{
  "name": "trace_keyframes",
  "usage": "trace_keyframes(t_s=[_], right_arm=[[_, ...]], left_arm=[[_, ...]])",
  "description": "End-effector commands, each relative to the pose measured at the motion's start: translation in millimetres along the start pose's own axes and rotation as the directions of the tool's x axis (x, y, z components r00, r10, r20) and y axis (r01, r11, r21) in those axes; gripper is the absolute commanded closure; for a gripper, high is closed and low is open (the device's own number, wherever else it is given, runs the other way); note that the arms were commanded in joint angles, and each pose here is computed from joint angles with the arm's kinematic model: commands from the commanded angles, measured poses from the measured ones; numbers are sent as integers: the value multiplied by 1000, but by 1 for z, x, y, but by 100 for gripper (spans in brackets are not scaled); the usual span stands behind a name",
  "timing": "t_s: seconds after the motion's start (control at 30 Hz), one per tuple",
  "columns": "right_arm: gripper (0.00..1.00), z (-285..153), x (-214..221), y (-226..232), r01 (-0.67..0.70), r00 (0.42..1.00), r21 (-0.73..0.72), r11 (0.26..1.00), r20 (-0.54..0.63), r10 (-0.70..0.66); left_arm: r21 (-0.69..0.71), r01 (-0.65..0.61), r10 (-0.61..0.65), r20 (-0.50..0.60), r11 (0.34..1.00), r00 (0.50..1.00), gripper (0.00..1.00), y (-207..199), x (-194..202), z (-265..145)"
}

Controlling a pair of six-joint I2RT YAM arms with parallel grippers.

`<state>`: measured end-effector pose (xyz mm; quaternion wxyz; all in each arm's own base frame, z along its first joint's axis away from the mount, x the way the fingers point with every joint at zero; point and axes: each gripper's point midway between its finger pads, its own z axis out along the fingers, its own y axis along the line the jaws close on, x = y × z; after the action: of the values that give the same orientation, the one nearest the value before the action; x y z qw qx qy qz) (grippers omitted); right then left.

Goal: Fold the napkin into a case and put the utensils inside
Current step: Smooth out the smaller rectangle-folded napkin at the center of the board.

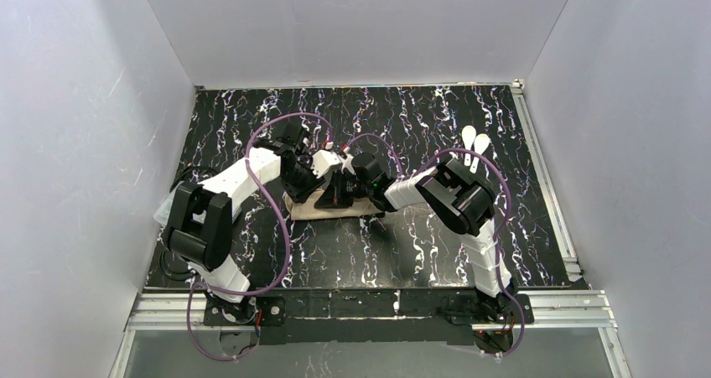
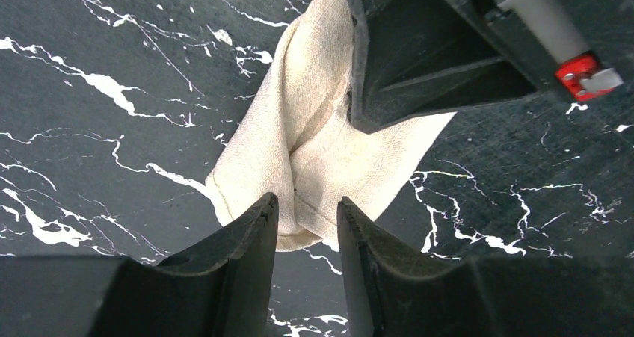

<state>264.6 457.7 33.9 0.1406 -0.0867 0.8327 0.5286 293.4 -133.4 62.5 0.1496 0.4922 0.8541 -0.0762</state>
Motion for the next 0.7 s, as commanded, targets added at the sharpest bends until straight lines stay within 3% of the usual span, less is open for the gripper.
trace_keyframes(t_s=[0.0,0.33,0.53,0.67], right_arm=[[94,6,0,1,9,1000,-11,1000,0,-9],[96,7,-1,1,4,1000,-9,1000,-3,-4],[96,7,0,1,4,1000,-6,1000,-5,-4],[97,7,0,0,4,1000,-10,1000,-7,-4]], left_arm=[[-12,-26,26,-26,1000,999,67,3,6,6],[3,-27,27,-44,1000,999,76,1,10,15],[35,-26,28,-73,999,997,71,-9,16,18],[-34,-51,48,-82,998,995,69,2,17,16]])
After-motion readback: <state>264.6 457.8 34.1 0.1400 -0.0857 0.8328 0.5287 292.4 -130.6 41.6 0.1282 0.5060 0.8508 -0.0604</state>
